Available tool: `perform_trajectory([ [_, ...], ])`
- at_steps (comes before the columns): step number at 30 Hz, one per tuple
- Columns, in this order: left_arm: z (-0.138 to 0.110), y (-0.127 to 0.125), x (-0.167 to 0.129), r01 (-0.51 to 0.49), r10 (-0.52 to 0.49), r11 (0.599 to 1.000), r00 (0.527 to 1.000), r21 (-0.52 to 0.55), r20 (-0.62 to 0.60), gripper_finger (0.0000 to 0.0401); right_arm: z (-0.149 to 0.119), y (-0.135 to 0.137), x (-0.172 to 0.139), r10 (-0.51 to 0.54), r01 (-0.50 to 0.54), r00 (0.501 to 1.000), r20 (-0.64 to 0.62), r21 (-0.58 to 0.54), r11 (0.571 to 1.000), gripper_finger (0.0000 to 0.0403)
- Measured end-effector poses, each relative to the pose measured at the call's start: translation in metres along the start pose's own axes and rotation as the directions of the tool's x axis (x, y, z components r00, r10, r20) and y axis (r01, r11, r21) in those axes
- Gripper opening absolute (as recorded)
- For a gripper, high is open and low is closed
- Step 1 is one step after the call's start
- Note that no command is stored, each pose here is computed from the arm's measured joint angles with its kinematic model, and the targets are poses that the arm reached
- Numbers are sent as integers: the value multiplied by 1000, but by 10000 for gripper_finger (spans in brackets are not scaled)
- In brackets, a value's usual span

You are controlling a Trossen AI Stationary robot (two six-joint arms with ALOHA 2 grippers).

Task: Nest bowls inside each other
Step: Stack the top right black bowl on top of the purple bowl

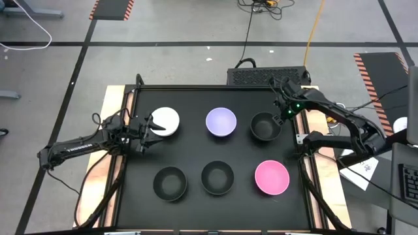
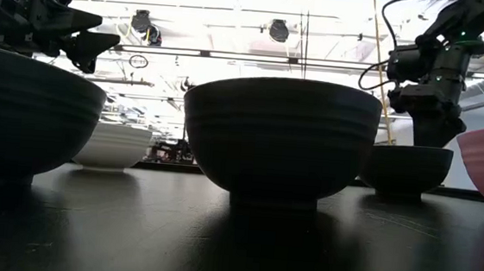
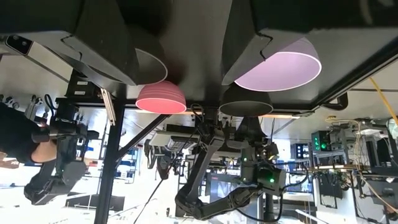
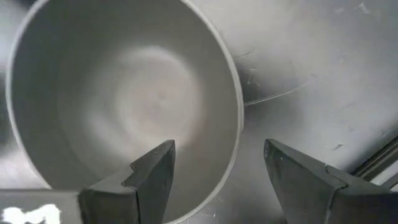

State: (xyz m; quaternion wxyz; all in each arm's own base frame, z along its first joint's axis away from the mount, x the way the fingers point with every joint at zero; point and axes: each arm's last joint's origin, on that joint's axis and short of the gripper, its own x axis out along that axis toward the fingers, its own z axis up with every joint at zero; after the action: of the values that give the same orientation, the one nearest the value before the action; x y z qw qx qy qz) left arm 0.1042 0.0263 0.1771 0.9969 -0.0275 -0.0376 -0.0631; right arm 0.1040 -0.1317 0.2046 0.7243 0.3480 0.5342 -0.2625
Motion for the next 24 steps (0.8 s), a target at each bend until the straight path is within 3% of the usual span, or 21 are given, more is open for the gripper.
perform_trajectory([
  [15, 0, 0, 0, 0, 0, 1000, 1000, -2, 0, 230, 7, 1, 13, 4, -4, 998, -56, -4, 1000, 239],
  [24, 0, 0, 0, 0, 0, 1000, 1000, -2, 0, 230, 7, 1, 13, 4, -5, 999, -52, -16, 1000, 191],
])
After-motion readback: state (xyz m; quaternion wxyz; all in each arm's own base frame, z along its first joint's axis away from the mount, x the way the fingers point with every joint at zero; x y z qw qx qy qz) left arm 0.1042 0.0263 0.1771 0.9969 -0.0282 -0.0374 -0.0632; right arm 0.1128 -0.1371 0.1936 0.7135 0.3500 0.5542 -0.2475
